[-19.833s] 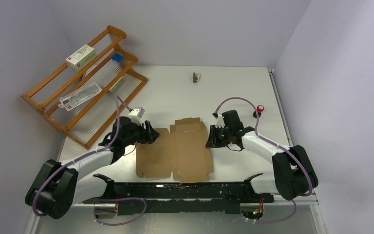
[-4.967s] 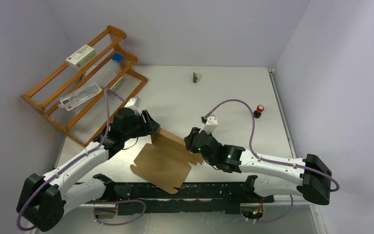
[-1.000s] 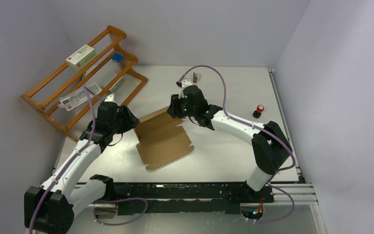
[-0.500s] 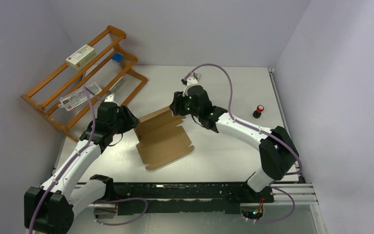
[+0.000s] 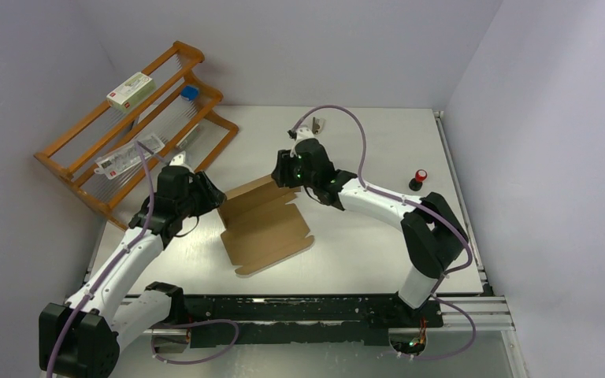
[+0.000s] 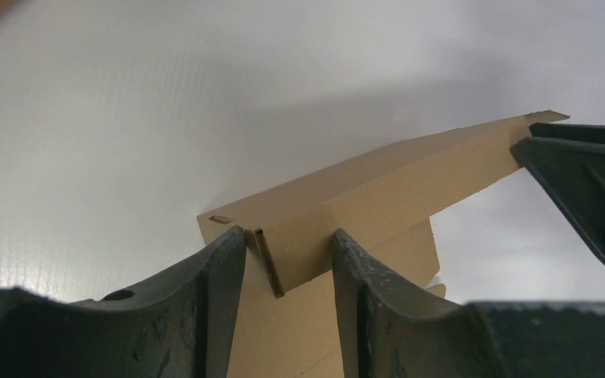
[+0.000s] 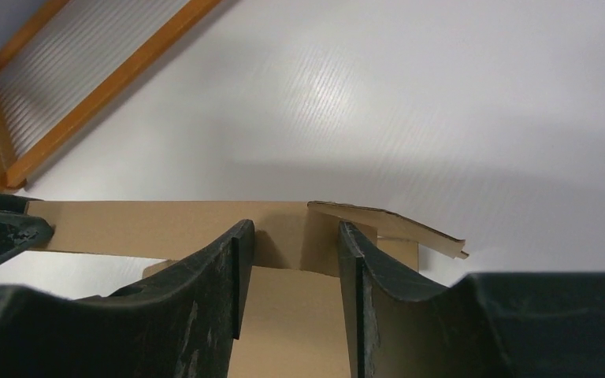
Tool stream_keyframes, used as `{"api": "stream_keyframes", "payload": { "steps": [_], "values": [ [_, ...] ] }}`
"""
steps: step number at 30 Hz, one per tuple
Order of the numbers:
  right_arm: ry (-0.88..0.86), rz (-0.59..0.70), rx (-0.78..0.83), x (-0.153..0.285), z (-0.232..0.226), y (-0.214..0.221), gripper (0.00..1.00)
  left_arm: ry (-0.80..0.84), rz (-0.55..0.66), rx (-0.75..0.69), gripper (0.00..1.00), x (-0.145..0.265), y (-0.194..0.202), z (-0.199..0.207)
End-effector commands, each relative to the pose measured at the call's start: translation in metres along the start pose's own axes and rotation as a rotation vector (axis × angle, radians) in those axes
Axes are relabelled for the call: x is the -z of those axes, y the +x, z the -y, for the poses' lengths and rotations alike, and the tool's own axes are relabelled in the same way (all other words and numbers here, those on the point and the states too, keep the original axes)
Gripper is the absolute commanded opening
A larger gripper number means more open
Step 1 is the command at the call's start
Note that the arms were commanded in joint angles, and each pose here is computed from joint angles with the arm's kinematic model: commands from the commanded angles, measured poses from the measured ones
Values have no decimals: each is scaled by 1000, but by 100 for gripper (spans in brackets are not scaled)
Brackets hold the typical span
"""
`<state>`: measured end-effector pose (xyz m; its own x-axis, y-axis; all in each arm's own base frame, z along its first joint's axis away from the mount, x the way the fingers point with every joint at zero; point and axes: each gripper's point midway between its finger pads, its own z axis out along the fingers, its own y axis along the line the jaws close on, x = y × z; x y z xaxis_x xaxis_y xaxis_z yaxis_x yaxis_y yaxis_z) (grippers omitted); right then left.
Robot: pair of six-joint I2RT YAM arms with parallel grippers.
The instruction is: Fold the paper box
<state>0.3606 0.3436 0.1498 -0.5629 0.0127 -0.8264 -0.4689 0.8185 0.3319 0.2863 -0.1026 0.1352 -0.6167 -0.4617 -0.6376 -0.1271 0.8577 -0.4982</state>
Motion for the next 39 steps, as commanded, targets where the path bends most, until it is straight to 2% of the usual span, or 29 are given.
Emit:
{"api": "stream_keyframes", "payload": {
  "steps": [1,11,18,31,39],
  "values": [
    [-19,-30,-35,-3,-1,15,47,13,-37,-3,48,0,12,-4],
    [-214,-66,-170,3,-32,35,40,46,-41,9,47,0,14,1],
    [-230,-45,-216,7,-34,36,36,26,-34,-8,48,3,13,-3],
    [-126,89,-152,42,9,16,49,-21,-35,-44,48,2,11,-11],
    [-39,149,-178,61,40,45,51,-14,-39,-56,47,2,9,-9]
  ]
}}
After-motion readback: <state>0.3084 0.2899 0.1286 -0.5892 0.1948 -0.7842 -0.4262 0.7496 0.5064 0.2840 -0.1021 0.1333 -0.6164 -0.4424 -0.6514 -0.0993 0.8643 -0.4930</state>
